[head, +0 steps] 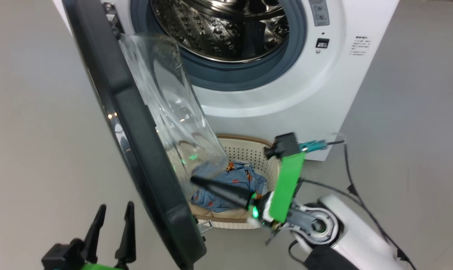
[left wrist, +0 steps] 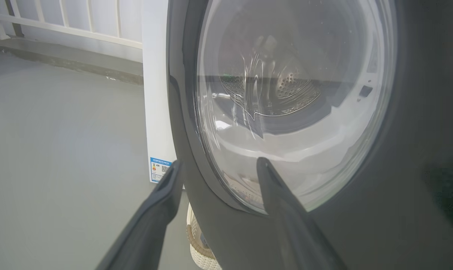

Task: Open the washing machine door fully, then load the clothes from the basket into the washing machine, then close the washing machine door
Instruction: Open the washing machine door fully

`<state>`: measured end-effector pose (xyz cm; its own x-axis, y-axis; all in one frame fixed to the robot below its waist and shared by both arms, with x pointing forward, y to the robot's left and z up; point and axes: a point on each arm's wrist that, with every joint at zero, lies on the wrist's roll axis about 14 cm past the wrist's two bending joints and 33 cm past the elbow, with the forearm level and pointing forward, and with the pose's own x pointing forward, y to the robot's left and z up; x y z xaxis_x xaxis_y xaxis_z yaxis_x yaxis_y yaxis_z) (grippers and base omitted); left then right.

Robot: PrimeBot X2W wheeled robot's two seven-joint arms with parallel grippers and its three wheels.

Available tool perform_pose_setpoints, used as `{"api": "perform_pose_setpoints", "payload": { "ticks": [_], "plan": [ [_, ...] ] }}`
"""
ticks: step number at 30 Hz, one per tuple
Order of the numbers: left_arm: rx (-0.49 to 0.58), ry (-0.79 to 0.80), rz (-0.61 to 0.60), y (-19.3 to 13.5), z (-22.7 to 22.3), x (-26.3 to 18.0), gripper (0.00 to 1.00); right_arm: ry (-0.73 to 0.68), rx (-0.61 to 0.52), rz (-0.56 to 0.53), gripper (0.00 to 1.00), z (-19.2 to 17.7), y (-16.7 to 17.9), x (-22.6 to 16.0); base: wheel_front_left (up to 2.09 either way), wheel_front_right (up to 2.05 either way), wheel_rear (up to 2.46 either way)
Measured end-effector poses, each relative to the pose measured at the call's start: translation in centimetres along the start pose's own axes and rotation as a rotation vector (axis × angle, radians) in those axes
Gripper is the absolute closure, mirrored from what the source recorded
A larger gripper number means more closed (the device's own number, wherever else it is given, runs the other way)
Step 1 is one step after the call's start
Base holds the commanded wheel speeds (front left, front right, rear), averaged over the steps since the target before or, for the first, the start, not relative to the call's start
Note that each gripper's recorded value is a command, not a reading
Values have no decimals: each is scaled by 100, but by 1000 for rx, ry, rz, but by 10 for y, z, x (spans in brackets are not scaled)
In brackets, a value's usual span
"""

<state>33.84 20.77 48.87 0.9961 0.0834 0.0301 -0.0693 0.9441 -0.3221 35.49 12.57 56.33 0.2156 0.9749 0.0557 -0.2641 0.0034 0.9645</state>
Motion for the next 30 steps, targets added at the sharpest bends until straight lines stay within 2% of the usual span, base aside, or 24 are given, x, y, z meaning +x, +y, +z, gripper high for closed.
{"api": "perform_pose_setpoints", "payload": {
  "ticks": [2,8,9,10,11,13,14,22,27,30],
  "plan": [
    [0,4,5,2,-1,-2,0,-25,-20,2,100,7,3,-4,0,0,0],
    [0,1,6,3,-1,-3,0,-207,-198,-44,100,48,13,-40,0,0,0],
    [0,4,6,4,-1,-4,0,-236,-238,-62,89,53,13,-47,0,0,0],
    [1,7,5,4,-2,-5,0,-271,-277,-80,70,58,12,-54,0,0,0],
    [0,9,4,4,-3,-5,0,-309,-311,-95,55,63,12,-61,0,0,0],
    [0,7,-3,2,-2,-4,0,-375,-386,-131,3,70,10,-75,0,0,0],
    [0,6,-4,1,-2,-3,0,-411,-423,-151,0,75,9,-83,0,0,0],
    [-2,7,-5,2,-2,-8,0,-662,-697,-304,0,94,-9,-148,0,0,0],
    [-4,5,-3,3,-2,-13,0,-742,-739,-388,0,98,-18,-184,0,0,0],
    [-3,4,-1,4,-2,-14,0,-852,-834,-463,0,116,-9,-221,0,0,0]
  ]
}}
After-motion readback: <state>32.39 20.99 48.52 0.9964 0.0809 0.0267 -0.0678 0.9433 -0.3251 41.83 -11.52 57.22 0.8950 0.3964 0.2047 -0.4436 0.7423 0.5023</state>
